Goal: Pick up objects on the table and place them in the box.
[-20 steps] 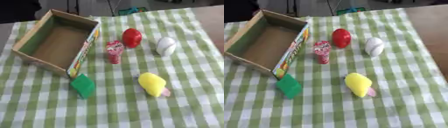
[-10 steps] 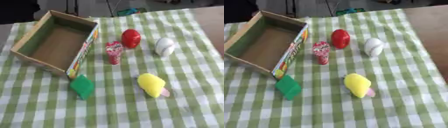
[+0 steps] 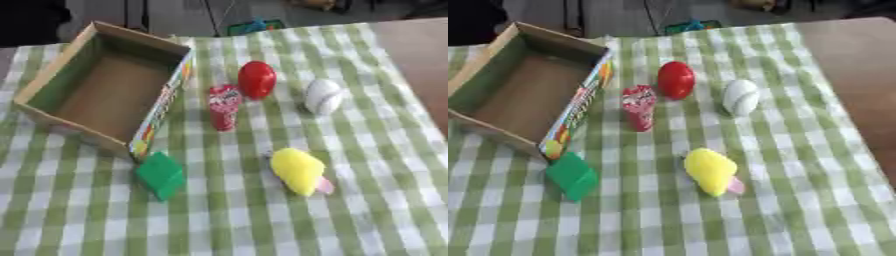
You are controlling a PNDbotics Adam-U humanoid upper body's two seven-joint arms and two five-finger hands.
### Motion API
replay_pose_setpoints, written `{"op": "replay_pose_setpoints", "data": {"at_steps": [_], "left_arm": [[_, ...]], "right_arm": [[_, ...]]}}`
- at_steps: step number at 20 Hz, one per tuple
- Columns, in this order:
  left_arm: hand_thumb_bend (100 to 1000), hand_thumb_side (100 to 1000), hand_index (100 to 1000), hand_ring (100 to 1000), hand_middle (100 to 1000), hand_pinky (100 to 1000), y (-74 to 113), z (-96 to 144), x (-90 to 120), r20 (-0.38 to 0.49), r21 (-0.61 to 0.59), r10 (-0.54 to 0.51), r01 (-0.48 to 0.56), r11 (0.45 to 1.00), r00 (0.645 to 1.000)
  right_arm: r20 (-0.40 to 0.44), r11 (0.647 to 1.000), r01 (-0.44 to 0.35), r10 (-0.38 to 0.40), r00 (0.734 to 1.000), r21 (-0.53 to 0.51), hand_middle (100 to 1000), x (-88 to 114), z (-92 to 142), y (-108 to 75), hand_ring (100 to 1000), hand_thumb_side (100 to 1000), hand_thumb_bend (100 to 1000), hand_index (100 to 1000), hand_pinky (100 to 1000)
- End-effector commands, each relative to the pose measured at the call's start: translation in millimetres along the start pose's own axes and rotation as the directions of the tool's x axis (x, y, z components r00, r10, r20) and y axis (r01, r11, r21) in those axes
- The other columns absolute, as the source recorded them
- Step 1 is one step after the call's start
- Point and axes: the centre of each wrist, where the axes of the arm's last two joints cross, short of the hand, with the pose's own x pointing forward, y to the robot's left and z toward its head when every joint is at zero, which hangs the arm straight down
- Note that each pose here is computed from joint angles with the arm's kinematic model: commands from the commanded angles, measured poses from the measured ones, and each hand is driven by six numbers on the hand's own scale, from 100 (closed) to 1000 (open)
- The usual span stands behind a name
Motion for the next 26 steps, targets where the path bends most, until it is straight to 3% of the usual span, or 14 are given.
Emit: {"op": "replay_pose_setpoints", "data": {"at_steps": [1,5,8,10,12,13,18,19,22,26], "left_arm": [[179,1000,821,884,860,820,4.2,-8.5,3.9,0.032,-0.051,-0.017,0.019,0.999,0.999],[147,1000,814,878,855,815,6.6,-6.6,3.9,0.017,-0.078,-0.03,0.032,0.996,0.999],[131,1000,809,872,850,810,7.2,-6.5,4.0,0.014,-0.089,-0.034,0.035,0.995,0.999],[121,1000,807,870,848,808,7.1,-6.6,4.1,0.011,-0.101,-0.035,0.036,0.994,0.999],[110,1000,806,869,847,806,6.9,-6.4,4.1,0.008,-0.105,-0.034,0.034,0.994,0.999],[100,1000,804,867,843,805,6.6,-6.3,4.1,0.005,-0.105,-0.032,0.033,0.994,0.999],[100,1000,802,864,841,803,5.6,-6.4,4.2,0.0,-0.109,-0.028,0.028,0.994,1.0],[100,1000,800,860,836,800,4.9,-6.0,4.2,-0.005,-0.108,-0.025,0.025,0.994,1.0],[100,1000,800,858,834,799,2.9,-5.4,4.2,-0.015,-0.106,-0.018,0.016,0.994,1.0],[100,1000,798,851,826,796,2.1,-5.3,4.2,-0.018,-0.111,-0.013,0.011,0.994,1.0]], "right_arm": [[0.132,0.969,-0.135,0.109,0.985,0.205,926,0.5,-15.2,-13.0,951,1000,292,953,837],[0.213,0.887,-0.204,0.124,0.969,0.415,927,1.0,-20.4,-17.6,947,1000,334,963,841],[0.231,0.845,-0.22,0.119,0.966,0.487,939,1.1,-25.1,-20.6,955,1000,349,989,853],[0.264,0.757,-0.253,0.109,0.958,0.602,947,2.5,-23.4,-19.8,962,1000,402,1000,864],[0.271,0.707,-0.26,0.1,0.957,0.657,950,4.9,-26.9,-20.3,963,1000,436,1000,870],[0.268,0.695,-0.257,0.094,0.959,0.672,949,6.4,-29.3,-20.4,964,993,478,1000,871],[0.255,0.672,-0.243,0.082,0.963,0.7,941,13.2,-37.0,-19.5,961,994,521,1000,870],[0.248,0.672,-0.236,0.08,0.965,0.702,918,15.6,-38.5,-18.4,954,985,587,987,865],[0.233,0.664,-0.218,0.067,0.97,0.715,918,24.4,-40.3,-12.4,955,990,591,988,867],[0.261,0.616,-0.241,0.059,0.964,0.75,920,32.5,-36.1,-4.3,957,979,590,988,874]]}}
